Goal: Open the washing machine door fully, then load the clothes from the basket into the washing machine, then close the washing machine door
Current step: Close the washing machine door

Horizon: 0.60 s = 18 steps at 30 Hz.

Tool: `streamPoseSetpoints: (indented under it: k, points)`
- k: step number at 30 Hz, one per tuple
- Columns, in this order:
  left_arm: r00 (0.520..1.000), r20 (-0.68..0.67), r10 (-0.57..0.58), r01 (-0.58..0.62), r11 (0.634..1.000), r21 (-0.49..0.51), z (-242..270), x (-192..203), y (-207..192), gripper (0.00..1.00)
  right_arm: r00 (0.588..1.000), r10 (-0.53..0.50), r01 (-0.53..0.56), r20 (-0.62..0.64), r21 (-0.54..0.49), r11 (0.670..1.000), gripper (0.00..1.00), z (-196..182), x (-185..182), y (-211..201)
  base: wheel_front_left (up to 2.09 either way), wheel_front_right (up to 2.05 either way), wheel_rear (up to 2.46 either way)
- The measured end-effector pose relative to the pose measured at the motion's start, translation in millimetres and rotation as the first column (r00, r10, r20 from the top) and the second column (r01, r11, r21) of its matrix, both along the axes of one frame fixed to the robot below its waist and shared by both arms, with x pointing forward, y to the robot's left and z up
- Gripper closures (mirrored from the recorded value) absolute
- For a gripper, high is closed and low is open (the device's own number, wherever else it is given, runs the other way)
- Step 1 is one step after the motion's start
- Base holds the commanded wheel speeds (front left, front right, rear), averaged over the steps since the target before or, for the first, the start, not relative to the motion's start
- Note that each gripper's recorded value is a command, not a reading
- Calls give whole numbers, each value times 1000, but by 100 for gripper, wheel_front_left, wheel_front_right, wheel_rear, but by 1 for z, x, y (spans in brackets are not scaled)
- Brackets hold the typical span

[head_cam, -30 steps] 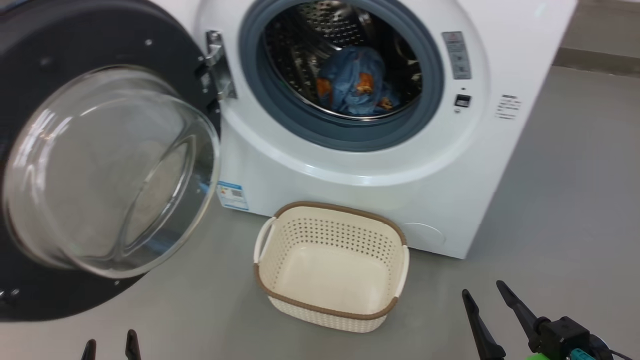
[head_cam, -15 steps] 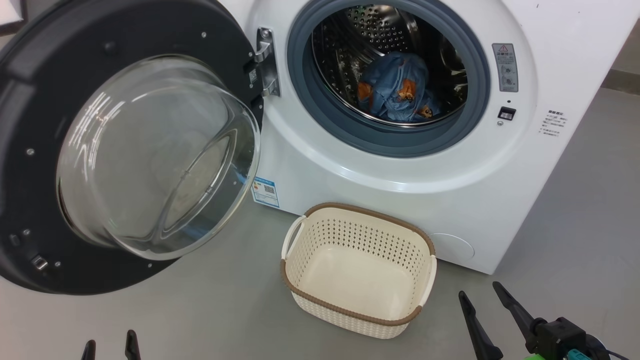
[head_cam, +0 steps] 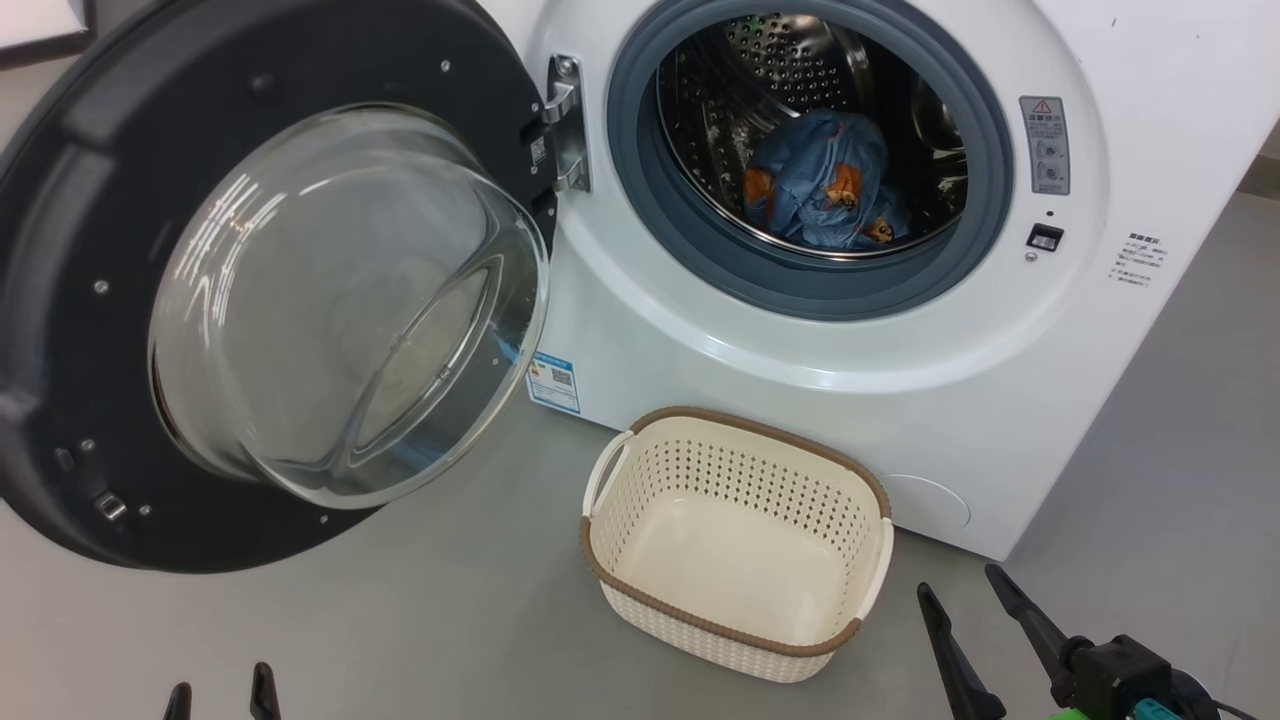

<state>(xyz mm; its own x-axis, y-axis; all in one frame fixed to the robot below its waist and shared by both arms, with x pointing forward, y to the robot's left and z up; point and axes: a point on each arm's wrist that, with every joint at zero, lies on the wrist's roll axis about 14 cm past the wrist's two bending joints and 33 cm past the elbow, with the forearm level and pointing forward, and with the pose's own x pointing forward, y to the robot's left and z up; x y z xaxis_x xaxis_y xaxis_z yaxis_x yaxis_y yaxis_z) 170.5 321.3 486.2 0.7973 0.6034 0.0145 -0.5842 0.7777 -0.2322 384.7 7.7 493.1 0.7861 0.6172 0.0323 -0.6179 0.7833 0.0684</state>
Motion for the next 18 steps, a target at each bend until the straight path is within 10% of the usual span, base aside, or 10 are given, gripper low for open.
streamPoseSetpoints:
  k: [14, 15, 16, 18]
  points:
    - [999, -4, 36, -36, 999, -15, -2, -7, 5, 0, 1000, 22, -22, -13, 0, 1000, 0, -4, 0, 7, 0, 0, 0]
    - [999, -1, 47, -47, 999, -24, -2, -8, 7, 11, 1000, 23, -23, -13, 0, 1000, 0, -5, 0, 8, 0, 0, 0]
    - [998, 7, 58, -58, 998, -35, -2, -10, 9, 51, 1000, 24, -24, -13, 0, 1000, 0, -5, 0, 8, 0, 0, 0]
    - [997, 12, 77, -76, 996, -46, -3, -14, 14, 94, 1000, 25, -25, -14, 0, 1000, 0, -5, 0, 8, 0, 0, 0]
